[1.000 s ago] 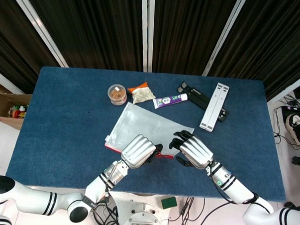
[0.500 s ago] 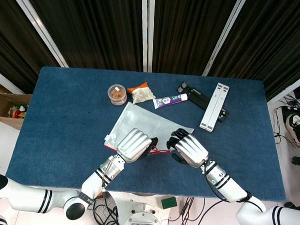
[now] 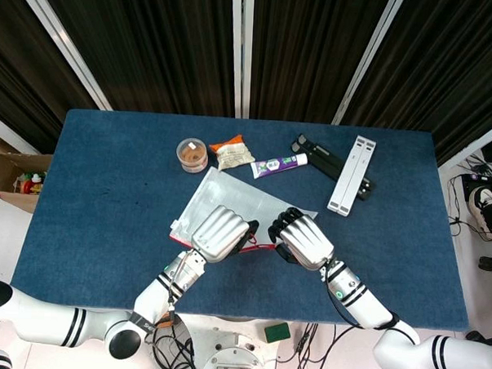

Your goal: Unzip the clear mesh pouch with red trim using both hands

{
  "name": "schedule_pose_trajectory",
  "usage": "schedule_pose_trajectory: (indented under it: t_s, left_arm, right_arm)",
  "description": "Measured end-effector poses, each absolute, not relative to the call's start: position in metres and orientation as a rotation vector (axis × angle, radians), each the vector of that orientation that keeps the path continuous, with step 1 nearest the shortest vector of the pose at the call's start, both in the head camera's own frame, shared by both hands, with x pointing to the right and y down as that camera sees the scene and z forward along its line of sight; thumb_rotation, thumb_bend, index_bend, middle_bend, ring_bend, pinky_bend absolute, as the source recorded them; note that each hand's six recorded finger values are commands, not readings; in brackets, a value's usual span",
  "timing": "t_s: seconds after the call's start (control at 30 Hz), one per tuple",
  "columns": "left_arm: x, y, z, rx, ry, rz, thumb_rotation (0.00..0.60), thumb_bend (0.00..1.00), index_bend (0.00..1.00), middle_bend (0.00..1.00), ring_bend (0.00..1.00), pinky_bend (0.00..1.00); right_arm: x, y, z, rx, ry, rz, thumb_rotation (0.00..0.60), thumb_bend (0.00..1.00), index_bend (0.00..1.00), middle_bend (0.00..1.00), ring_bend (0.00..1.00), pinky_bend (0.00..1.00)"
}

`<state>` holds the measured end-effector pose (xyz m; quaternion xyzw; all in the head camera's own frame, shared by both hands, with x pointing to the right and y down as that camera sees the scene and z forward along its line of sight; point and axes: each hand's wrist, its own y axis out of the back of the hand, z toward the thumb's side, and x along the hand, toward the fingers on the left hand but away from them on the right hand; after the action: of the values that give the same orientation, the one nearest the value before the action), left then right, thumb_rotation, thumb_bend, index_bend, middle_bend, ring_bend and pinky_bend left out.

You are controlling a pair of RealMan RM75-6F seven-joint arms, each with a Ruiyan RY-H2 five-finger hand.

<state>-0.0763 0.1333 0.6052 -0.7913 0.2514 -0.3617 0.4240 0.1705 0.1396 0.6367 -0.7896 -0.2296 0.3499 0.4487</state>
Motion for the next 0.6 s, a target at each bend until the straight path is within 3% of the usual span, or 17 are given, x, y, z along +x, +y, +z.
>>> schedule_pose_trajectory:
  t_s: [0.33,0.6]
  left_arm:
    - [-0.087,0.126,0.605,-1.966,0.643,-0.954,0.600,0.59,0.58,0.84,0.85,1.00]
    - [-0.098,0.133,0.612,-2.010,0.664,-0.980,0.600,0.59,0.58,0.84,0.85,1.00]
  right_arm:
    - [0.160,0.138,0.641,-1.965,-0.601,0.898,0.600,0.47,0.76,0.65,0.46,0.42]
    - [0.155,0.121,0.631,-2.045,-0.667,0.887,0.600,0.52,0.80,0.66,0.49,0.42]
